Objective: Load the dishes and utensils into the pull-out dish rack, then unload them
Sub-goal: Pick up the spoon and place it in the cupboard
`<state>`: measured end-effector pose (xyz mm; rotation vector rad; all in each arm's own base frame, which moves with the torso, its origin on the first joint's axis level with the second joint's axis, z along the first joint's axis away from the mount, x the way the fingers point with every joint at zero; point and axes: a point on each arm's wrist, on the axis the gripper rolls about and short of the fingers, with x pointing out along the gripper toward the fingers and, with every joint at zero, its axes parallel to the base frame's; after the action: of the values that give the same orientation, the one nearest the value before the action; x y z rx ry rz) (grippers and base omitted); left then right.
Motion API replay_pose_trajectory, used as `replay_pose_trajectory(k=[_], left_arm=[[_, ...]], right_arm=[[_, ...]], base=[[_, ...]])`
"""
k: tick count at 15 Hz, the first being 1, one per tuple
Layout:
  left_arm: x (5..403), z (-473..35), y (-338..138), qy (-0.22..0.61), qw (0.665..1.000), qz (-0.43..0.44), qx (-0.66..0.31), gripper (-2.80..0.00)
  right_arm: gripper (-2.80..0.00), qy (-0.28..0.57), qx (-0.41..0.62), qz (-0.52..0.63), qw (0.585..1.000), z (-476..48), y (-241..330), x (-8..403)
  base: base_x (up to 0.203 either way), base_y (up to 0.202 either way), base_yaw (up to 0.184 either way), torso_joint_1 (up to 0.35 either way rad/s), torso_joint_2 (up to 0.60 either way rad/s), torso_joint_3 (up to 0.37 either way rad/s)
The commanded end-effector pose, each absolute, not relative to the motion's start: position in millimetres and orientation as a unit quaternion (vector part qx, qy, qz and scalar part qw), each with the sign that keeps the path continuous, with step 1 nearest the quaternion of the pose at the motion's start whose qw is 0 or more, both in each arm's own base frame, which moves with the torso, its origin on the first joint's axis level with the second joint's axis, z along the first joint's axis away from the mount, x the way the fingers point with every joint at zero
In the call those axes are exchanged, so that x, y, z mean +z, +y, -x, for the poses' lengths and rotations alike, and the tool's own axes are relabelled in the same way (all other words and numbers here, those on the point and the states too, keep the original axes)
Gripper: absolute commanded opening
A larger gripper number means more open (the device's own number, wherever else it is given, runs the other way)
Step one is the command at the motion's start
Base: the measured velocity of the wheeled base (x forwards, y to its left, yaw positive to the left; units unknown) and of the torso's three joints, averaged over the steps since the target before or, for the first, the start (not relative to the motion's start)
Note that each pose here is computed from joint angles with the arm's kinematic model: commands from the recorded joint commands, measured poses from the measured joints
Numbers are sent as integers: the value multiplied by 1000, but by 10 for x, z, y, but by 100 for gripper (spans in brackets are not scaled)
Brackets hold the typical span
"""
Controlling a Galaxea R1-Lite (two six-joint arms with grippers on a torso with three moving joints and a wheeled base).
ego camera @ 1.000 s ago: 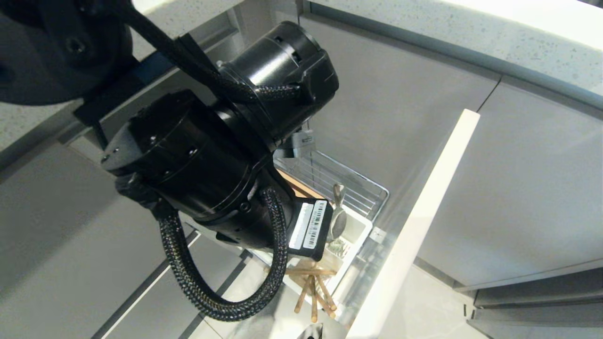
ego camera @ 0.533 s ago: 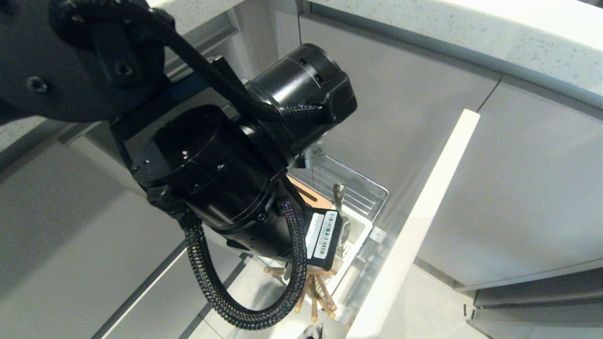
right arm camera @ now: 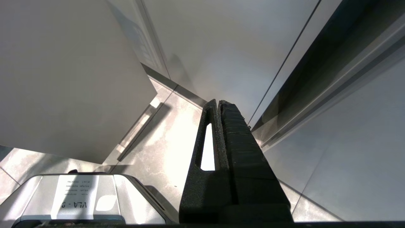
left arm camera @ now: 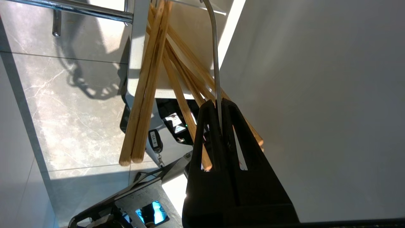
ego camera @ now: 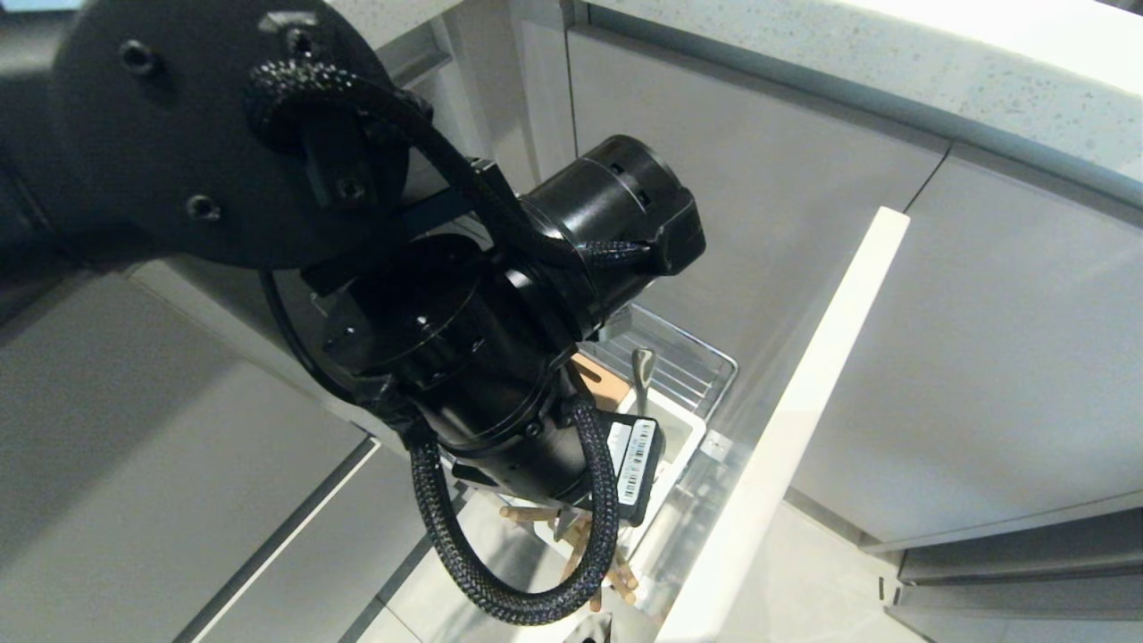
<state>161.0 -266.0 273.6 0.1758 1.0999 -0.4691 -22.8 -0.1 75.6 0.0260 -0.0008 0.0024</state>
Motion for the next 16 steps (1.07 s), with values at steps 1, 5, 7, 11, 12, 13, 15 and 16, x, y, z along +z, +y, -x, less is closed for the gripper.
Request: replay_pose_trajectory(k=[1,5,7,11,12,13,15,16], left_arm=[[2695,-1629,-2687,521,821,-86,-216,-280],[2643,-1665,-2728,524,819,-90,-214,-280],[2615,-1697,-2746,527,819,-90,-210,-280],[2587,-1766,-2780,521,823,-82,-210,-280],[2562,-1789,-2790,523,823,-83,-207,-280],[2545,-1802,-2797,525,822,-84,-205,-280],[2523,-1829,-2804,526,822,-84,-202,-280],[2517,-1846,-2812,524,823,-81,-202,-280]], right_arm=[[-280,0,1,-13,1000,227,-2,752],[-280,0,1,-13,1000,227,-2,752],[-280,0,1,-13,1000,227,-2,753],[-280,0,2,-13,1000,227,-1,752],[-280,1,1,-13,1000,227,-1,751],[-280,-1,1,-13,1000,228,-1,756],[-280,-1,2,-13,1000,228,-1,756],[-280,0,1,-13,1000,227,-2,751]], base=[[0,0,0,0,0,0],[0,0,0,0,0,0],[0,0,0,0,0,0],[0,0,0,0,0,0],[0,0,0,0,0,0],[0,0,0,0,0,0],[0,0,0,0,0,0],[0,0,0,0,0,0]])
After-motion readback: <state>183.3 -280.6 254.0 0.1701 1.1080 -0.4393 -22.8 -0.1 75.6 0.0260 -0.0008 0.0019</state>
